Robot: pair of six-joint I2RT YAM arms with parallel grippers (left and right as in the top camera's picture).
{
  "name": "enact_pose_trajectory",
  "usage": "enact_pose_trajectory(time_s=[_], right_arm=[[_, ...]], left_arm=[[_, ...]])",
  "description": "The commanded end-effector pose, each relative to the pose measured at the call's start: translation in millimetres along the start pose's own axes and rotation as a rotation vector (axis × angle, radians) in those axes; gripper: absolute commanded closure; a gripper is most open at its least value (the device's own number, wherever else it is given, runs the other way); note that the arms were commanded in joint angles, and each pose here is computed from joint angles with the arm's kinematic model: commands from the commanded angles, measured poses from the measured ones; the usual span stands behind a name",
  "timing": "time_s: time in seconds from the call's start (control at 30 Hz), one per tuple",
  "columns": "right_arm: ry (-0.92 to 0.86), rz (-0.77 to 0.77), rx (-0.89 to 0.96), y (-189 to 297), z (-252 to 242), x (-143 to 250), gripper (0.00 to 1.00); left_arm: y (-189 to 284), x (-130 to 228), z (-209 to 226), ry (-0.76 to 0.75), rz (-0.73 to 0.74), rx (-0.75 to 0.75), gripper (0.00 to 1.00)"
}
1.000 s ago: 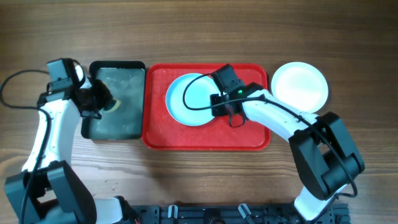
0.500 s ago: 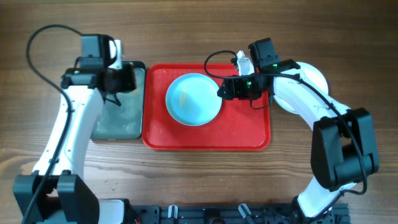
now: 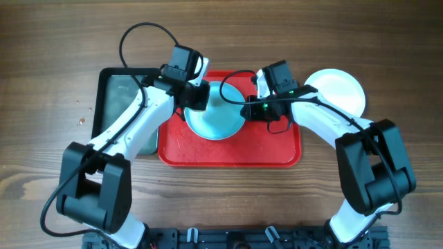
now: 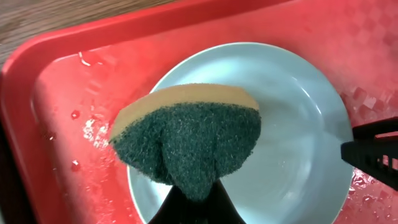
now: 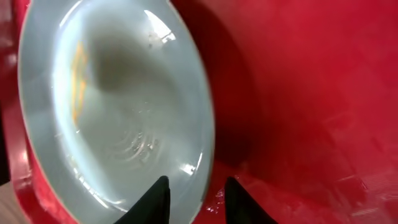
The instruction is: Clean dirty plates on tray and stack at the side
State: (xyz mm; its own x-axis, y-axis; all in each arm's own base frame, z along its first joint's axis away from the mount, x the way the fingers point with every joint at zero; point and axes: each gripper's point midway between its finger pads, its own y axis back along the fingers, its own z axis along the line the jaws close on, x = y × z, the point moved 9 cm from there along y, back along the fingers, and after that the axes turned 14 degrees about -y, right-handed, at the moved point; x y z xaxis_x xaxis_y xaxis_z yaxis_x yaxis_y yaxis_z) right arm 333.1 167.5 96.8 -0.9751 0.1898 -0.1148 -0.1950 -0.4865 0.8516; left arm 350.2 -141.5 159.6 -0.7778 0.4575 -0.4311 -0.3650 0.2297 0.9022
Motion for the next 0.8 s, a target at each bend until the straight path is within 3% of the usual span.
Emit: enact_pose_trajectory(time_s=[0.0, 0.17, 0.27, 0.47, 0.57, 0.77], right_arm=[[-0.036, -0.006, 0.061, -8.7, -3.1, 6.1, 0.71], [-0.055, -0.022, 0.091, -10.3, -4.5, 7.7, 0.71], [-0.054, -0.021, 0.092, -10.4, -4.8, 7.9, 0.81], [-0.073, -0.058, 0.099, -14.2, -9.8, 8.0, 0.77], [-0.068, -0.067, 0.091, -14.2, -8.6, 6.4, 0.87], [-0.061, -0.085, 0.077, -14.2, -6.4, 3.6, 0.96]], left_arm=[[-5.4, -3.5, -2.5, -0.028, -0.002, 0.018, 0.96], [-18.9, 1.6, -1.9, -0.023, 0.038, 0.023, 0.96], [-19.1, 2.0, 0.1, -0.020, 0.042, 0.001, 0.96], [-21.0, 3.3, 0.1, -0.019, 0.051, 0.003, 0.96], [-21.0, 3.3, 0.1, -0.019, 0.051, 0.002, 0.96], [-21.1, 3.5, 0.1, -0.019, 0.052, 0.003, 0.96]])
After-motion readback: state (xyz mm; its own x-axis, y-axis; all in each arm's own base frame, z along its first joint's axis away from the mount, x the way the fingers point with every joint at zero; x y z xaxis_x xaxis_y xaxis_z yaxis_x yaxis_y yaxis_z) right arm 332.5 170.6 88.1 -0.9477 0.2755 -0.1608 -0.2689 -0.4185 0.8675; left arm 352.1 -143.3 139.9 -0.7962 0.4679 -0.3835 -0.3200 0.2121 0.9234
